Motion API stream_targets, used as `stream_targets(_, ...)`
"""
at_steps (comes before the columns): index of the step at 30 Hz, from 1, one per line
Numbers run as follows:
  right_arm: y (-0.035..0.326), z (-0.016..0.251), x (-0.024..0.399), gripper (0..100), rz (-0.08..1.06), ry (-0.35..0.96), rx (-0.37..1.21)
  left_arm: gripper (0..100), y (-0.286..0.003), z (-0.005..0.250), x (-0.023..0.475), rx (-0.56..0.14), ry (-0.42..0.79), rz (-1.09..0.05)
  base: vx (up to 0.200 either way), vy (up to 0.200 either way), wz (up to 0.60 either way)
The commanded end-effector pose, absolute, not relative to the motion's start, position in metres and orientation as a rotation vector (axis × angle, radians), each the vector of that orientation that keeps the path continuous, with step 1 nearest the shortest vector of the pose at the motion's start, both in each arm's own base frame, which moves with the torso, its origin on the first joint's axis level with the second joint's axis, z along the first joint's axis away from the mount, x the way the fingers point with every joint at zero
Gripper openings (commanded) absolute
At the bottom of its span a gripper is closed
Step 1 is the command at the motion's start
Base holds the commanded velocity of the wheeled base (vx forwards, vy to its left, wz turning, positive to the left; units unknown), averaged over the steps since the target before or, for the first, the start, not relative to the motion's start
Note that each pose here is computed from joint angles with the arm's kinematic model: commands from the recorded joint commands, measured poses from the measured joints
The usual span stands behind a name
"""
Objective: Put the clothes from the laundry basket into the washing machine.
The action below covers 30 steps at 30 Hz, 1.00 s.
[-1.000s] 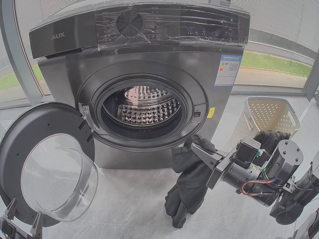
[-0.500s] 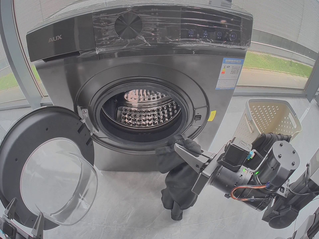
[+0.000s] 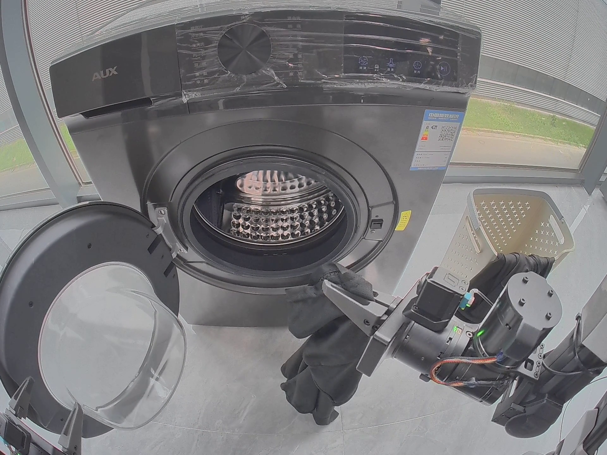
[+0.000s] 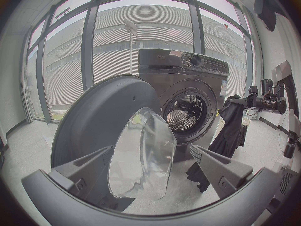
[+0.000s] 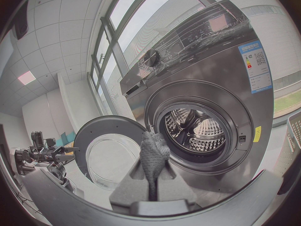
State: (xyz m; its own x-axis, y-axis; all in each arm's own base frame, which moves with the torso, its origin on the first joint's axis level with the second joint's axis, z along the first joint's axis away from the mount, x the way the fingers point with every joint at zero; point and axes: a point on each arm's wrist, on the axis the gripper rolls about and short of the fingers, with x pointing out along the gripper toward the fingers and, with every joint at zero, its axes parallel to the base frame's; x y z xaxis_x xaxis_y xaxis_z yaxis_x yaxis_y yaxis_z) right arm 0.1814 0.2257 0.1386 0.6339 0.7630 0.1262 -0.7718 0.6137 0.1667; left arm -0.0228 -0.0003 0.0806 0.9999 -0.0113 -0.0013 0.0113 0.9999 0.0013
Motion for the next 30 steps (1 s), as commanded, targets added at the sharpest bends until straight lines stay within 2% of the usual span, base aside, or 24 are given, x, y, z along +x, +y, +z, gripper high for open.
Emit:
stream_targets(1,0.226,0.139,0.182,0,0.897,-0.044,0.213,100,0.0,0.075,-0.023,0.005,0.0,-0.005,0.0,0.0,0.0)
stream_targets(5,0.226,0.141,0.185,0,0.91,-0.055,0.214,100,0.0,0.075,-0.023,0.02,0.0,-0.006,0.0,0.0,0.0)
stream_targets(7,0.232,0.154,0.191,0,0.904,-0.113,0.241,100,-0.001,0.115,-0.033,0.008,-0.163,-0.061,0.0,0.0,0.0)
stream_targets(8,0.232,0.155,0.192,0,0.903,-0.119,0.243,100,-0.002,0.126,-0.037,0.001,-0.201,-0.076,0.0,0.0,0.0)
stream_targets(9,0.233,0.16,0.196,0,0.893,-0.14,0.252,100,-0.003,0.162,-0.044,-0.017,-0.255,-0.123,0.0,0.0,0.0)
stream_targets(10,0.234,0.162,0.198,0,0.891,-0.149,0.253,100,-0.003,0.171,-0.043,-0.016,-0.23,-0.146,0.0,0.0,0.0)
stream_targets(12,0.239,0.17,0.206,0,0.878,-0.183,0.268,100,-0.005,0.182,-0.03,-0.018,-0.105,-0.215,0.0,0.0,0.0)
stream_targets(14,0.245,0.172,0.214,0,0.849,-0.202,0.281,100,-0.007,0.178,-0.012,-0.023,0.026,-0.307,0.0,0.0,0.0)
stream_targets(17,0.248,0.171,0.22,0,0.823,-0.207,0.285,100,-0.01,0.167,0.006,-0.023,0.149,-0.459,0.0,0.0,0.0)
stream_targets(24,0.25,0.168,0.233,0,0.766,-0.172,0.268,100,-0.016,0.166,0.048,-0.057,0.313,-0.703,0.0,0.0,0.0)
stream_targets(26,0.25,0.169,0.234,0,0.757,-0.168,0.267,100,-0.017,0.166,0.051,-0.056,0.321,-0.717,0.0,0.0,0.0)
stream_targets(27,0.254,0.168,0.235,0,0.725,-0.139,0.264,100,-0.024,0.165,0.066,-0.051,0.368,-0.783,0.0,0.0,0.0)
stream_targets(30,0.257,0.166,0.236,0,0.717,-0.101,0.251,100,-0.035,0.162,0.088,-0.026,0.414,-0.826,0.0,0.0,0.0)
